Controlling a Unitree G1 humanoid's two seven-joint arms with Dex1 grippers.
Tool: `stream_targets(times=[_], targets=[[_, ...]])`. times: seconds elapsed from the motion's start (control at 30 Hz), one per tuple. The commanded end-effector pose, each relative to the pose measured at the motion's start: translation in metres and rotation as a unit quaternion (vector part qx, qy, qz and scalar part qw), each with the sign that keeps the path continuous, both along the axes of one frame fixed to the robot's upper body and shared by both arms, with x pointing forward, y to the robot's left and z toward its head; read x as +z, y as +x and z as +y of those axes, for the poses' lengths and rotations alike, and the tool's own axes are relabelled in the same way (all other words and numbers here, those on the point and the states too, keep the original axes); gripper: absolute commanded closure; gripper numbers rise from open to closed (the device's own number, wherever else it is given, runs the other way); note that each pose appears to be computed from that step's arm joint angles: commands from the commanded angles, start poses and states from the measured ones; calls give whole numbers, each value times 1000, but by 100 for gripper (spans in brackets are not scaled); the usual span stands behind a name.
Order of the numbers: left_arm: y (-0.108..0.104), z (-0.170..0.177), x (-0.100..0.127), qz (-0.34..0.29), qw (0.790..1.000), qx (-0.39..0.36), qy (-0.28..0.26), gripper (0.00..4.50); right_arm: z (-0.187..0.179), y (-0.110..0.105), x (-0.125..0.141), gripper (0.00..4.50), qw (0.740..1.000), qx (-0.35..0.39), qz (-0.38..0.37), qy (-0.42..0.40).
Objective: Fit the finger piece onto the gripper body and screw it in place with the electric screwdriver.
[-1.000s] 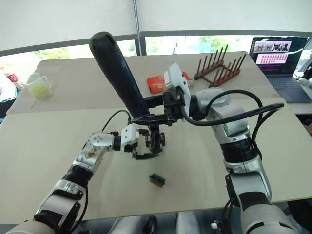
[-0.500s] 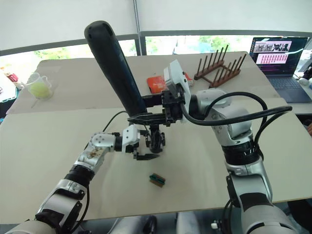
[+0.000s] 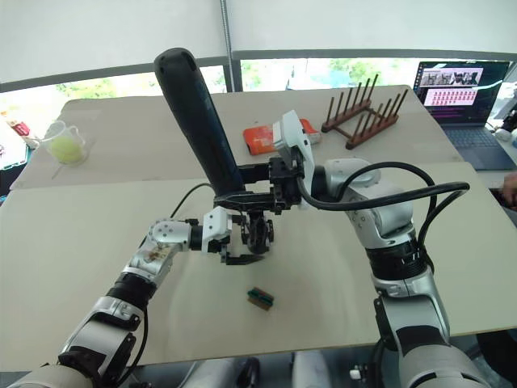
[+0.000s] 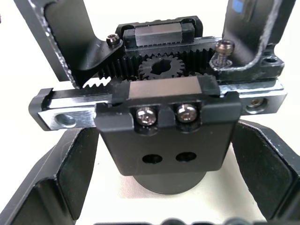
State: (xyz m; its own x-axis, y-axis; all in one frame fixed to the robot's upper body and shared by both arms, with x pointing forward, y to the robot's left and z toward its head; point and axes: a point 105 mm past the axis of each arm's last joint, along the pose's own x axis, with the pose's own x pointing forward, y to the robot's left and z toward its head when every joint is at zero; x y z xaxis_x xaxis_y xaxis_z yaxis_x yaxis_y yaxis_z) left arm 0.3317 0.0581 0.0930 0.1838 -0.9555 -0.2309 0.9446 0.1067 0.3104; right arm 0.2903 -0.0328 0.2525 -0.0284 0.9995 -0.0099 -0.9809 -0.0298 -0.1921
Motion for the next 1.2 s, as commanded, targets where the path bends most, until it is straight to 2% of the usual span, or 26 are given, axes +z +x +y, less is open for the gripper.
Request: stream_targets(times=[0.03,1.2], targets=[[3,-2,12,-28,1000,-5,-2,0,0,-5,16,260,999,9,-37,22],[3,-2,14,-28,1000,-5,-3,0,0,-1,10,260,999,9,-42,14]])
